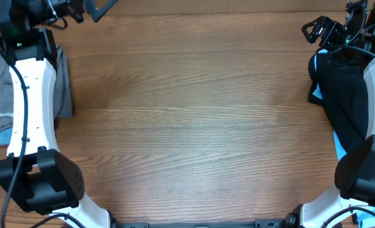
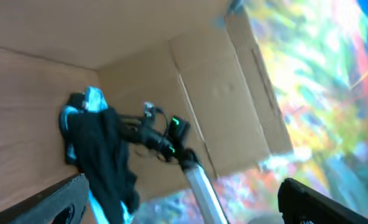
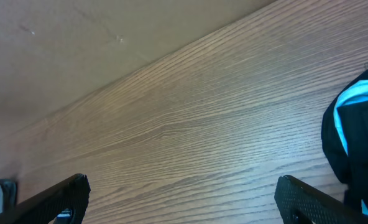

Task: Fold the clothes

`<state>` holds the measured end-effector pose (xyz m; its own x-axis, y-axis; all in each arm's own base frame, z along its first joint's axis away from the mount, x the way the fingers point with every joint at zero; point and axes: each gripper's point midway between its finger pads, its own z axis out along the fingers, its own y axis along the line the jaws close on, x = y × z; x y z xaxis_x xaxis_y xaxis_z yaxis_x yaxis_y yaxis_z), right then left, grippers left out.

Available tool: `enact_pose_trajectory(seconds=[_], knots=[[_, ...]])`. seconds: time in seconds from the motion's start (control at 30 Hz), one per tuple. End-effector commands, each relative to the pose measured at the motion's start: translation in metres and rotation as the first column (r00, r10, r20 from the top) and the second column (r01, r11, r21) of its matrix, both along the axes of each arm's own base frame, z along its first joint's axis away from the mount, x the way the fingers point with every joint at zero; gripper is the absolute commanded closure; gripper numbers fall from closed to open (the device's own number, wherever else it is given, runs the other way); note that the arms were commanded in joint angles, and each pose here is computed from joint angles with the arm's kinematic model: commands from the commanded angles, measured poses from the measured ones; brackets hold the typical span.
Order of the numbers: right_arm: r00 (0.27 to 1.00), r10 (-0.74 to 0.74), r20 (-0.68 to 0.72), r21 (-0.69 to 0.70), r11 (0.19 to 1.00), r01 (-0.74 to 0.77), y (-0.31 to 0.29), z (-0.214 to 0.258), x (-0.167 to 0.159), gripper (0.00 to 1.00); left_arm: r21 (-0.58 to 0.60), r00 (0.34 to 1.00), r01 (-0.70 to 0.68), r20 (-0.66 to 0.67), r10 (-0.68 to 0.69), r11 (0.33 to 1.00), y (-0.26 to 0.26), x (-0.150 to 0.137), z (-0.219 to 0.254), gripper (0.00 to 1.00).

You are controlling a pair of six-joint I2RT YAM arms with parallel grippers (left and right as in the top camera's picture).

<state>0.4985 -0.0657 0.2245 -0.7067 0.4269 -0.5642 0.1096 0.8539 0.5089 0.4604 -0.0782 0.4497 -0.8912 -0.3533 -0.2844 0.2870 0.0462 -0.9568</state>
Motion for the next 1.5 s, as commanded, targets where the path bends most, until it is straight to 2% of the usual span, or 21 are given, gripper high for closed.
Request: enact_pose_trajectory(seconds=[0.0,0.03,0.07,0.2,0.6,0.67,0.77,0.83,0.9,1.0,1.07,1.13,1.23,1.33,1.37,1.47], knots=[[1.000,0.002,0.005,-0.002,1.000,-0.002,0.001,0.001,0.000,0.00,0.071,0.989,-0.142,0.057,0.138,0.987,0.012,0.023,-0.025,0.00],[1.000,0.002,0.005,-0.002,1.000,-0.002,0.001,0.001,0.000,0.00,0.063,0.984,-0.141,-0.105,0.147,0.988,0.012,0.023,-0.047,0.00],[1.000,0.002,0.005,-0.002,1.000,-0.002,0.001,0.001,0.000,0.00,0.058,0.973,-0.136,-0.182,0.144,0.989,0.012,0.022,-0.056,0.00],[1.000,0.002,0.005,-0.002,1.000,-0.002,0.001,0.001,0.000,0.00,0.047,0.938,-0.128,-0.319,0.137,0.991,0.011,0.017,-0.073,0.00],[1.000,0.008,-0.002,-0.005,1.000,-0.008,0.005,0.000,0.000,0.00,0.047,0.936,-0.130,-0.323,0.138,0.990,0.012,0.017,-0.074,0.00],[0.999,0.036,0.024,-0.013,0.999,-0.036,0.020,0.015,-0.003,0.00,0.047,0.937,-0.130,-0.322,0.138,0.990,0.012,0.017,-0.074,0.00],[0.985,0.116,0.131,-0.046,0.993,-0.111,0.063,0.070,-0.021,0.00,0.047,0.935,-0.129,-0.326,0.137,0.991,0.011,0.017,-0.074,0.00],[0.951,0.198,0.237,-0.078,0.980,-0.184,0.104,0.120,-0.046,0.00,0.047,0.935,-0.129,-0.327,0.138,0.990,0.012,0.017,-0.074,0.00],[0.886,0.293,0.359,-0.115,0.956,-0.270,0.150,0.174,-0.087,0.00,0.047,0.935,-0.129,-0.326,0.138,0.990,0.012,0.017,-0.074,0.00],[0.731,0.433,0.528,-0.172,0.897,-0.407,0.211,0.246,-0.172,0.00,0.047,0.935,-0.129,-0.327,0.138,0.990,0.012,0.017,-0.074,0.00],[0.636,0.458,0.621,-0.239,0.884,-0.403,0.221,0.283,-0.224,0.00,0.047,0.935,-0.129,-0.326,0.138,0.990,0.012,0.017,-0.074,0.00],[0.555,0.446,0.702,-0.256,0.886,-0.387,0.211,0.313,-0.296,0.00,0.047,0.935,-0.129,-0.326,0.138,0.990,0.012,0.017,-0.074,0.00],[0.518,0.441,0.733,-0.255,0.884,-0.391,0.182,0.313,-0.369,0.00,0.047,0.935,-0.129,-0.327,0.138,0.990,0.012,0.017,-0.074,0.00],[0.537,0.415,0.734,-0.254,0.902,-0.350,0.152,0.289,-0.418,0.00,0.047,0.935,-0.129,-0.326,0.138,0.990,0.012,0.017,-0.074,0.00],[0.563,0.389,0.729,-0.254,0.918,-0.306,0.137,0.273,-0.433,0.00,0.047,0.935,-0.129,-0.327,0.138,0.990,0.012,0.017,-0.074,0.00],[0.611,0.331,0.719,-0.255,0.943,-0.212,0.119,0.241,-0.444,0.00,0.047,0.935,-0.129,-0.327,0.138,0.990,0.012,0.017,-0.074,0.00]])
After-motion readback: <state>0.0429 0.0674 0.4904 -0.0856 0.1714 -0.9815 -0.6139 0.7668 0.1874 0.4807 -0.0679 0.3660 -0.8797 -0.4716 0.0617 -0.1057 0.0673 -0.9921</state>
